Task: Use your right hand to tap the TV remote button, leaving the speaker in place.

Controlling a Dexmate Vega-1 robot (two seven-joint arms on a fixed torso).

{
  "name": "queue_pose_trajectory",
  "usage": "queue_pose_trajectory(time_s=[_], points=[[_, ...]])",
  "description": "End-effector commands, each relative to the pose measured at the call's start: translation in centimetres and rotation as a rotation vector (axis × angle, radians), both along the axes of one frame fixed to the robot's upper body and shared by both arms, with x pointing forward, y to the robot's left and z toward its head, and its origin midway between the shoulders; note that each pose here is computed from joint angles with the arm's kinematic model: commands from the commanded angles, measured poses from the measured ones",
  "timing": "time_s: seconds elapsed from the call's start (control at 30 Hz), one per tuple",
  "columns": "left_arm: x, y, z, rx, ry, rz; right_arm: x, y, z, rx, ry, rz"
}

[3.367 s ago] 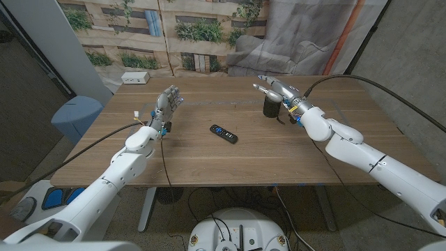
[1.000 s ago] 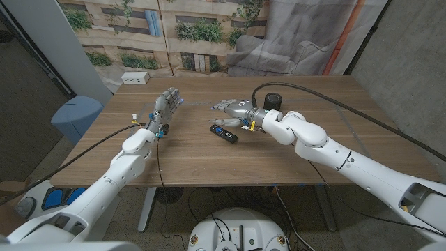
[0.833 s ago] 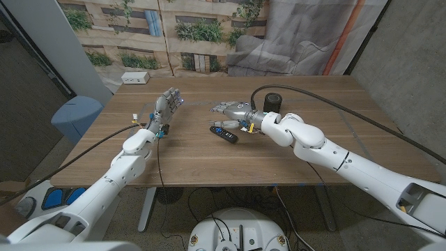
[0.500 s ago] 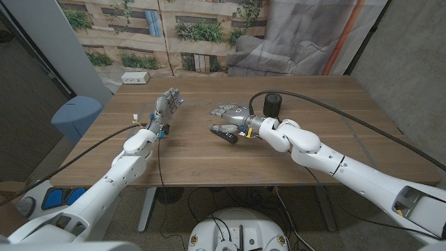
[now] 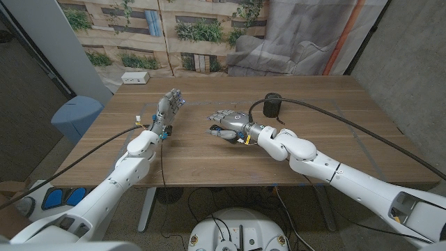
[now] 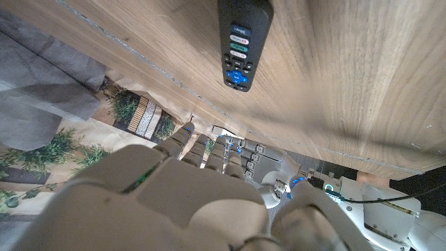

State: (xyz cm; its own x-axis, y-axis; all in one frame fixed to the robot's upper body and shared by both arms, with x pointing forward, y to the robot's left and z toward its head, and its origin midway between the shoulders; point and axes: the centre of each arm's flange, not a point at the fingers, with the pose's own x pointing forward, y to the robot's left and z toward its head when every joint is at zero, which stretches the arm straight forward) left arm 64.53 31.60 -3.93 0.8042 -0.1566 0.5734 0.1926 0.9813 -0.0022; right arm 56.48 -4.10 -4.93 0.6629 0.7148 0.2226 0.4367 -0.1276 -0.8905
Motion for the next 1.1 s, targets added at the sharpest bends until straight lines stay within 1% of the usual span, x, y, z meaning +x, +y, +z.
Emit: queue_pose_trajectory(time_s=[0.03, 0.2, 0.37, 0.6, 0.7, 0.93, 1.1], points=[[-0.2, 0.1, -0.2, -0.005, -0.001, 0.001, 0.9, -0.1, -1.6, 0.008, 0.012, -0.002], [-0.1, 0.1, -0.4, -0.007, 0.002, 0.000, 1.3, -0.1, -2.2, -0.003, 0.026, -0.010], [0.0, 0.1, -0.3, -0.004, 0.003, -0.002, 2.3, 0.3, -2.5, -0.004, 0.043, -0.017], [0.1, 0.1, -0.2, -0.003, 0.003, -0.004, 3.2, 0.4, -2.9, -0.002, 0.064, -0.033], [0.1, 0.1, -0.2, -0.003, 0.005, -0.002, 3.3, 0.4, -3.1, -0.006, 0.061, -0.039], [0.1, 0.2, -0.3, -0.003, 0.007, -0.003, 3.2, 0.3, -3.8, 0.001, 0.077, -0.045], [0.0, 0.2, -0.5, -0.005, 0.010, -0.003, 3.2, 0.1, -3.9, 0.009, 0.077, -0.046]])
